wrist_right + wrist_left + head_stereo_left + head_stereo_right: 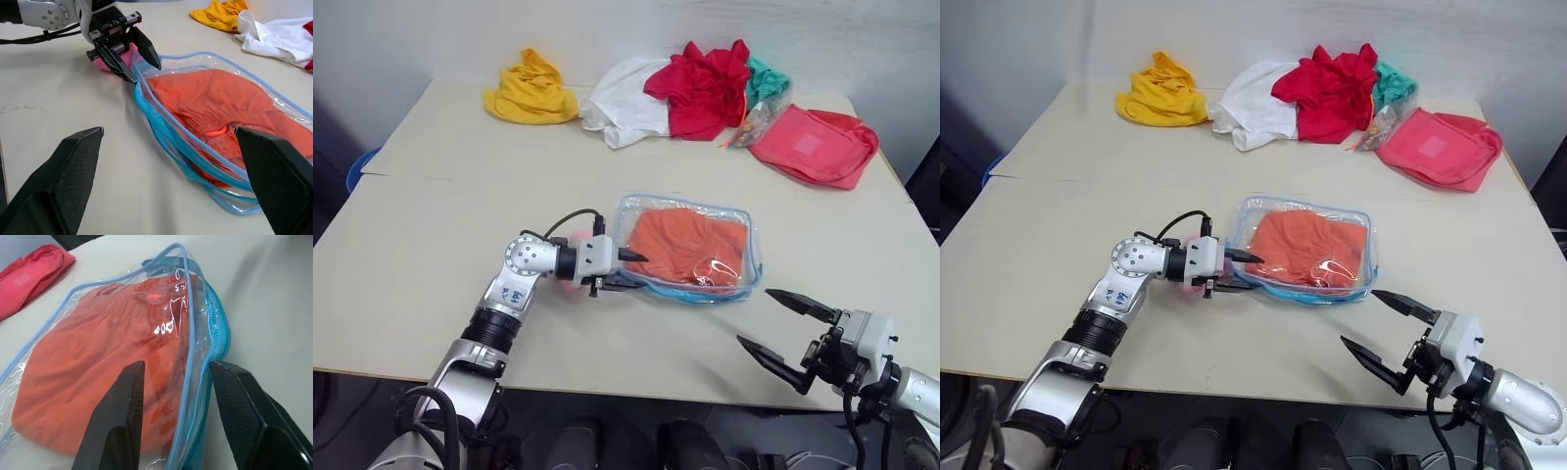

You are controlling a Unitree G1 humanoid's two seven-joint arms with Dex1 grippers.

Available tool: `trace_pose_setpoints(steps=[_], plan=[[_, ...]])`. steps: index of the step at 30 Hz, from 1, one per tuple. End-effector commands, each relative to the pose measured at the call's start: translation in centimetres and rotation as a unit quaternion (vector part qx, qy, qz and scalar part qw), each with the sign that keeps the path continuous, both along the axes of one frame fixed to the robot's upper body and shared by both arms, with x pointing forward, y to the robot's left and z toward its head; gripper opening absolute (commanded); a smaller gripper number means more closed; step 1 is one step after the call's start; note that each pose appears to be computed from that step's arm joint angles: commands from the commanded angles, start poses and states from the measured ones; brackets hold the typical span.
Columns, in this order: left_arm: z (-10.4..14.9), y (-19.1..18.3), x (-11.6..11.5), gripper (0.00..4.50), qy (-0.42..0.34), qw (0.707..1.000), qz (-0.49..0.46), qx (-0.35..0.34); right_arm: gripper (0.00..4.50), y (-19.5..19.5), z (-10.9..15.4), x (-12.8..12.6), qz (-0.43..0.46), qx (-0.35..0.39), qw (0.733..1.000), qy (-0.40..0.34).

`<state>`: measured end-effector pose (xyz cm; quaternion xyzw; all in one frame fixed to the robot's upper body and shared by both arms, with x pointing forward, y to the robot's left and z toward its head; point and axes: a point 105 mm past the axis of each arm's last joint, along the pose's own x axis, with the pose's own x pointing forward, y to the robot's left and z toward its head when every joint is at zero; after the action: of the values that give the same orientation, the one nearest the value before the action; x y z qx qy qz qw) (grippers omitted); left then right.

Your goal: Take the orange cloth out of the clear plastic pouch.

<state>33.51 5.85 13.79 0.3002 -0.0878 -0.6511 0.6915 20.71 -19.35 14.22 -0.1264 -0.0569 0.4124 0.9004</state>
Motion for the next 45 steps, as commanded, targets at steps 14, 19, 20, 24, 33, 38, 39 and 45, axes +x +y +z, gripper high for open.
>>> trace_pose_setpoints(steps=[14, 19, 20, 24, 33, 38, 39, 45], plan=[[0.1, -0.3, -0.8, 0.78, -0.015, 0.999, -0.038, 0.029, 4.5, 1.2, 1.2, 0.0, 0.02, -0.005, 1.0, -0.014], [-0.1, -0.2, -0.8, 0.78, -0.021, 0.998, -0.04, 0.039, 4.5, 1.2, 1.2, 0.0, 0.021, -0.006, 1.0, -0.013], [-0.1, -0.2, -0.9, 0.78, -0.02, 0.998, -0.042, 0.038, 4.5, 1.3, 1.2, 0.0, 0.021, -0.006, 1.0, -0.012], [0.0, -0.3, -0.9, 0.96, -0.021, 0.998, -0.044, 0.035, 4.5, 1.3, 1.1, 0.1, 0.022, -0.007, 1.0, -0.011], [-0.2, -0.1, -0.6, 2.34, -0.058, 0.996, -0.038, 0.052, 4.5, 1.5, 1.1, 0.1, 0.025, -0.008, 1.0, -0.009], [0.1, -0.2, 0.1, 2.34, -0.067, 0.997, -0.017, 0.045, 4.5, 1.6, 1.1, 0.1, 0.026, -0.008, 1.0, -0.01], [0.1, -0.2, 0.2, 2.34, -0.067, 0.997, -0.016, 0.044, 4.5, 1.6, 1.1, 0.1, 0.026, -0.009, 1.0, -0.01], [0.2, -0.4, 0.4, 0.89, -0.045, 0.998, -0.005, 0.031, 4.5, 1.6, 1.1, 0.1, 0.027, -0.01, 1.0, -0.009]])
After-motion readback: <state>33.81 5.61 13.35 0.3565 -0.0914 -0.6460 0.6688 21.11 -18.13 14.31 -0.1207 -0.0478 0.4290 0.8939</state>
